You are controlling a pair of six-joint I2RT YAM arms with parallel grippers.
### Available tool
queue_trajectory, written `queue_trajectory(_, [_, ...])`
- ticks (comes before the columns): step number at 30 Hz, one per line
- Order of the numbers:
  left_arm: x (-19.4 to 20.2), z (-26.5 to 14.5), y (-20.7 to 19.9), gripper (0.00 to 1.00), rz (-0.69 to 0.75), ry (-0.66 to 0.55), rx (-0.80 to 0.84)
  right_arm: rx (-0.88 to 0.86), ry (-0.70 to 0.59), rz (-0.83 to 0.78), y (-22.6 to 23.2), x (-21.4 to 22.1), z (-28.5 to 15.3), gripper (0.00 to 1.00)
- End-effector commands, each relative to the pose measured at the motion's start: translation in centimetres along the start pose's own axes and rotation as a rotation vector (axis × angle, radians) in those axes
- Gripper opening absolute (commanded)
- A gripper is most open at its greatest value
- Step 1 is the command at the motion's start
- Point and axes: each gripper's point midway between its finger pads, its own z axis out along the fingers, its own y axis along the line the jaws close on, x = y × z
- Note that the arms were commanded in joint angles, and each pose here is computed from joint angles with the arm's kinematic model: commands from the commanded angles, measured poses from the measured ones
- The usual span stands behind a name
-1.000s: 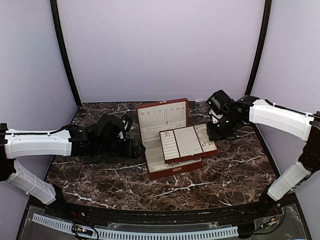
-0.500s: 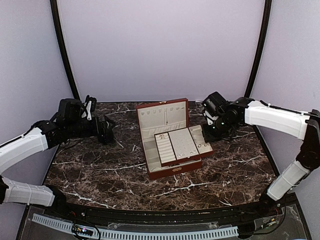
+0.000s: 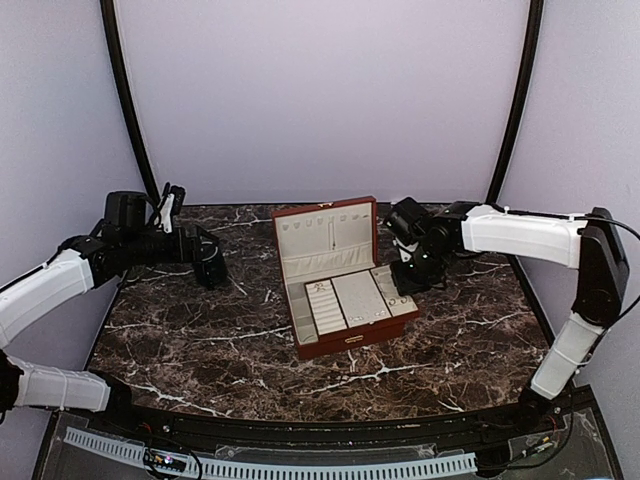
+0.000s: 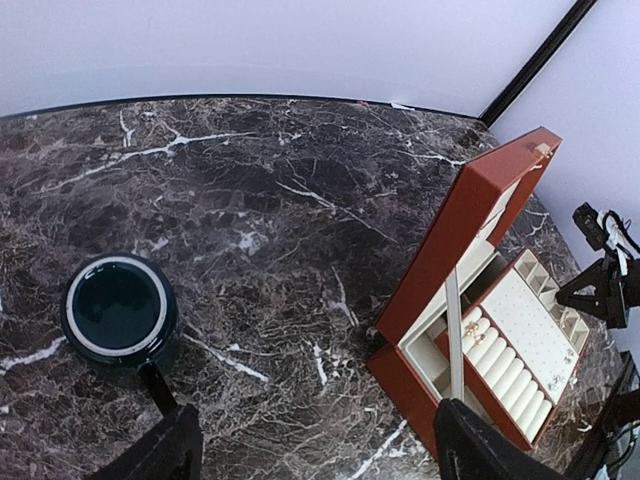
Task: Organize the mixed jewelry
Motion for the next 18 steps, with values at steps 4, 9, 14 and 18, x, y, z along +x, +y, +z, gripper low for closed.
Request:
queue_trajectory(4, [-1.6,0.0,0.1,0.82,0.14,-0.066,-0.009,0.038,-0.057,0.064,0.6,-3.0,-0.4,0.0])
queue_trajectory(9, [-1.3,0.1,0.6,0.82,0.162,-0.091,-0.03,0.057,-0.067,0.081,0.6,-3.8,-0.4,0.0])
queue_trajectory(14, [-1.0,0.1,1.0,0.82,0.171,-0.09,-0.044,0.052,-0.05,0.077,1.3,-3.8,0.1,0.0])
queue_trajectory(18, [-1.2,0.0,1.1,0.82,0.177,-0.096,-0.051,0.022,-0.051,0.079,2.4,-3.7,0.2,0.0])
